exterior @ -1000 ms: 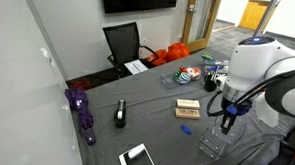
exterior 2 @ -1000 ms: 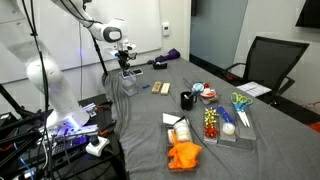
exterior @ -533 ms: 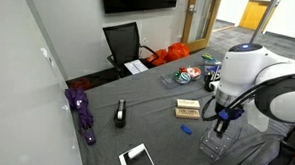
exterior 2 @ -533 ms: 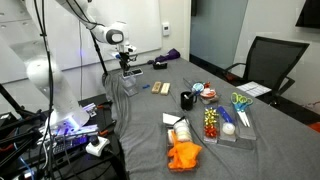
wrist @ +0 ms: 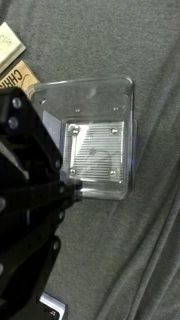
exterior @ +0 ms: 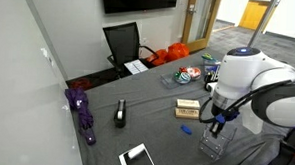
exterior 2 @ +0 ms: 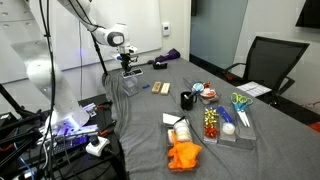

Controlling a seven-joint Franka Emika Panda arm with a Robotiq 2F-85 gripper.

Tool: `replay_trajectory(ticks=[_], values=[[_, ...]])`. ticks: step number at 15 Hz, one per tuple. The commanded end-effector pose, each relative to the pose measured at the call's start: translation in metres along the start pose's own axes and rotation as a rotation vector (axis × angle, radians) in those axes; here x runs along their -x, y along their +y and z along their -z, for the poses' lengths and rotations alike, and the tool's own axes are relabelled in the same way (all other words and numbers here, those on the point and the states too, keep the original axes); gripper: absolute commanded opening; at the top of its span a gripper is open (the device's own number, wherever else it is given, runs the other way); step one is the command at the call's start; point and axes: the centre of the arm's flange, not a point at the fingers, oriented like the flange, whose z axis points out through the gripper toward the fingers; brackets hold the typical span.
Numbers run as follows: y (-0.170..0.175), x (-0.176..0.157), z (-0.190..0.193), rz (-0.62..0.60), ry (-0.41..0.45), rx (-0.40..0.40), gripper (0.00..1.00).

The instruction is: Pick up the clear bowl on the right and place it inside the clear bowl on the left

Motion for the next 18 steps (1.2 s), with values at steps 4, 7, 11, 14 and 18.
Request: replay_trajectory(ticks=[4,7,11,14,18], values=[[-0.006,-0.0001,-0.0037,0.016,0.006,-0.004,0.01],[-0.0028,0.0007,-0.0001,0.006,0.0,0.001,0.01],[-0.0029,0.0007,-0.0001,0.006,0.0,0.001,0.05],[-0.0029,0.0007,-0.0001,0.006,0.0,0.001,0.05],[-0.0095,0.0031,-0.0064,0.017,-0.002,0.019,0.01]])
